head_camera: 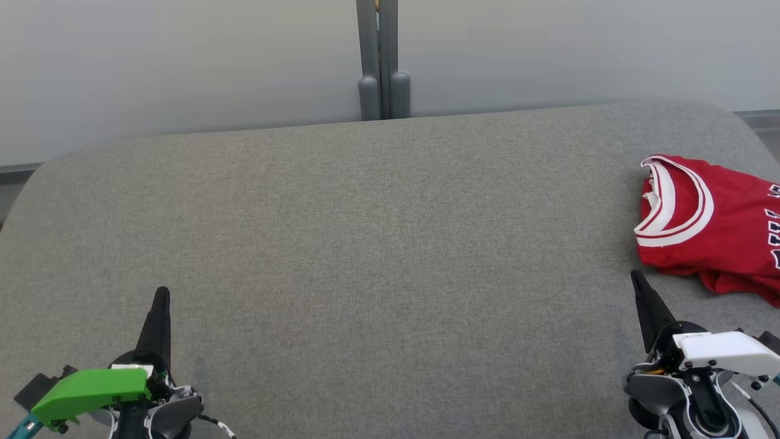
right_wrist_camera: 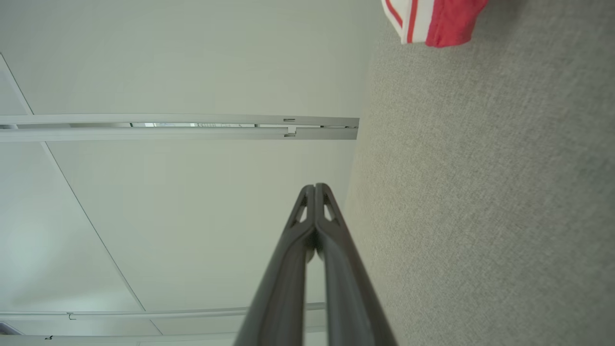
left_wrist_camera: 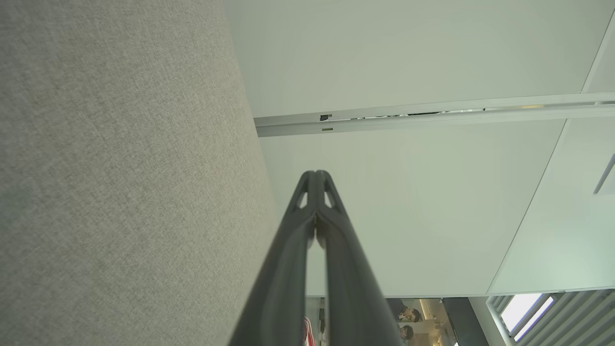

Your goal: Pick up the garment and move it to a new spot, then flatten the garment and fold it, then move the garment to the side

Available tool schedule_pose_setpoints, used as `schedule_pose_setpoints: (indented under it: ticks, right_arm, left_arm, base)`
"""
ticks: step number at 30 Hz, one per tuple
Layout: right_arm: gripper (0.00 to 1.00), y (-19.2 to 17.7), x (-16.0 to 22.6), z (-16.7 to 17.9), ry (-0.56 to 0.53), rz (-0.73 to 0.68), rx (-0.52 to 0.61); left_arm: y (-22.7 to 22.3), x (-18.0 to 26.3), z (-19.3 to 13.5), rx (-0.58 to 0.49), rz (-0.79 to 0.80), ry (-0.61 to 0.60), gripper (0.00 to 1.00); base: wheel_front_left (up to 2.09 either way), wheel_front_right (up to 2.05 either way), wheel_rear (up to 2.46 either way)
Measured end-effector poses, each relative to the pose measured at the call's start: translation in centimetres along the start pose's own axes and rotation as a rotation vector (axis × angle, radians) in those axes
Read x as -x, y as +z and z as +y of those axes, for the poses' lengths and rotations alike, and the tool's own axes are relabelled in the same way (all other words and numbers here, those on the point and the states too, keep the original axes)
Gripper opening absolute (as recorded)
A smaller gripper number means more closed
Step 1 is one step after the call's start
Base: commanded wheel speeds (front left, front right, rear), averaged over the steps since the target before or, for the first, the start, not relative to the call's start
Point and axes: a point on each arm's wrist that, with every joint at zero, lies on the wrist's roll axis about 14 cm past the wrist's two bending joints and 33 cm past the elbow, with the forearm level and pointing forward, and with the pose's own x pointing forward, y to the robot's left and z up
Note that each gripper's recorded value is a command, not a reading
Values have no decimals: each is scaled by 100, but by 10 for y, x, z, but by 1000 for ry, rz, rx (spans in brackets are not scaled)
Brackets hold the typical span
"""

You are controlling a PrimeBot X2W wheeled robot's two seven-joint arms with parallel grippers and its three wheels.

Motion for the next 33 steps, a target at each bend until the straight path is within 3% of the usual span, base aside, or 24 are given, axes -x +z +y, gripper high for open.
schedule_pose_setpoints:
  ticks: [9, 33]
  right_arm:
    - [0, -1, -1, 2, 11, 5, -61]
    - [0, -1, -1, 3, 11, 6, -60]
  left_arm:
    - [-1, -3, -5, 51, 7, -19, 0]
    - [0, -3, -5, 52, 6, -19, 0]
  base:
    - [0, 0, 0]
    - [0, 0, 0]
